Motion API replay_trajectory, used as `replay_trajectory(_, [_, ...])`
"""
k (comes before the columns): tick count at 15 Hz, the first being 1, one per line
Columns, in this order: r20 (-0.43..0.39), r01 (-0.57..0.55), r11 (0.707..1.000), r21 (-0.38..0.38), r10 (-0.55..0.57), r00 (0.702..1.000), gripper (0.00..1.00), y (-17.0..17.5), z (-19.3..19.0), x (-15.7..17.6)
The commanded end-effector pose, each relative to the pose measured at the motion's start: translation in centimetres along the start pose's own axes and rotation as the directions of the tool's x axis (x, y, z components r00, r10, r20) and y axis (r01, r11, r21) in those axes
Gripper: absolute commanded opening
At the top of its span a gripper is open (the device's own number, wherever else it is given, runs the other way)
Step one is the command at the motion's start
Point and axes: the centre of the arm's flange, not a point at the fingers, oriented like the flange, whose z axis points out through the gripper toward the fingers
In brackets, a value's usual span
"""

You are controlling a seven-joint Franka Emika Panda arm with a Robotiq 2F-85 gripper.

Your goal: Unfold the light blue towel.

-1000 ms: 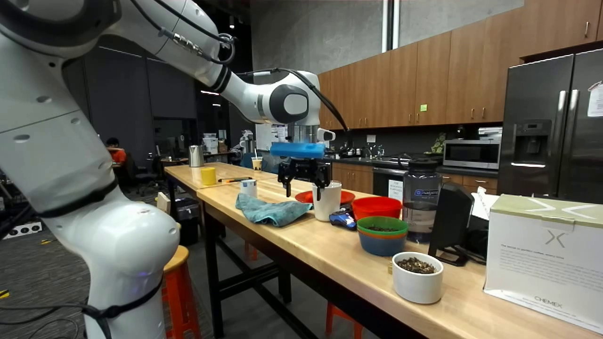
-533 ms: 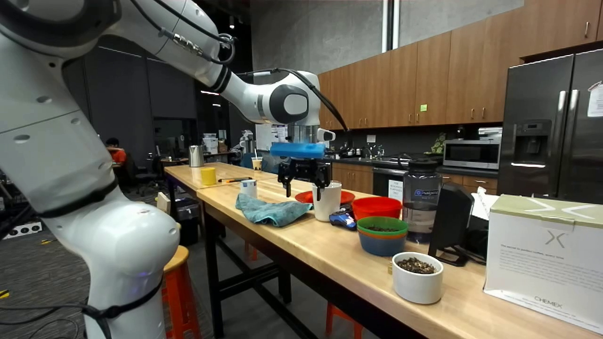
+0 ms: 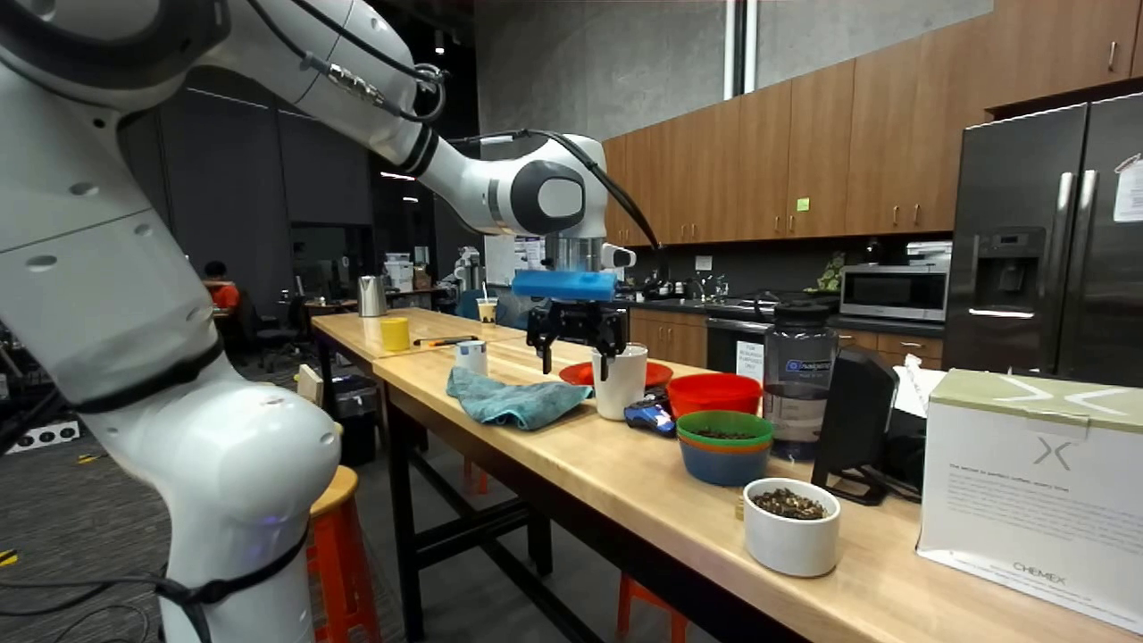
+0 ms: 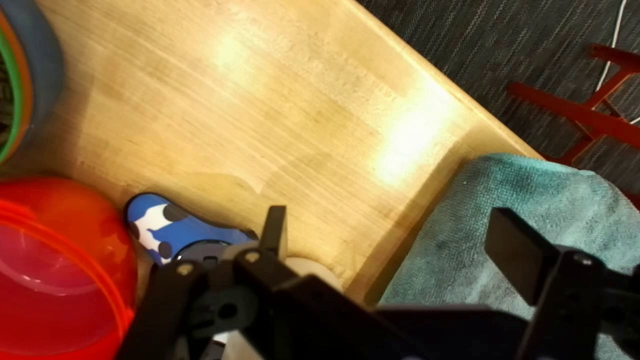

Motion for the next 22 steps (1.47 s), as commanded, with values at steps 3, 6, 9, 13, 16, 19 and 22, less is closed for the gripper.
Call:
replay_trajectory(3, [0.0, 0.0, 1.0, 0.0, 0.0, 1.0, 1.0, 0.0, 0.0, 0.0])
replay_trajectory(6, [0.0, 0.0, 1.0, 0.0, 0.0, 1.0, 1.0, 0.0, 0.0, 0.0])
replay_trajectory(9, [0.0, 0.0, 1.0, 0.0, 0.0, 1.0, 1.0, 0.0, 0.0, 0.0])
replay_trajectory(13, [-0.008, 0.016, 1.0, 0.02, -0.016, 1.0, 1.0, -0.3, 1.7, 0.2])
replay_trajectory(16, [-0.008, 0.048, 0.998, 0.043, -0.048, 0.999, 1.0, -1.0, 2.7, 0.8])
replay_trajectory(19, [-0.006, 0.072, 0.996, 0.053, -0.072, 0.997, 1.0, -1.4, 3.5, 1.3])
replay_trajectory(22, [-0.002, 0.102, 0.993, 0.065, -0.102, 0.995, 1.0, -2.2, 4.7, 1.9])
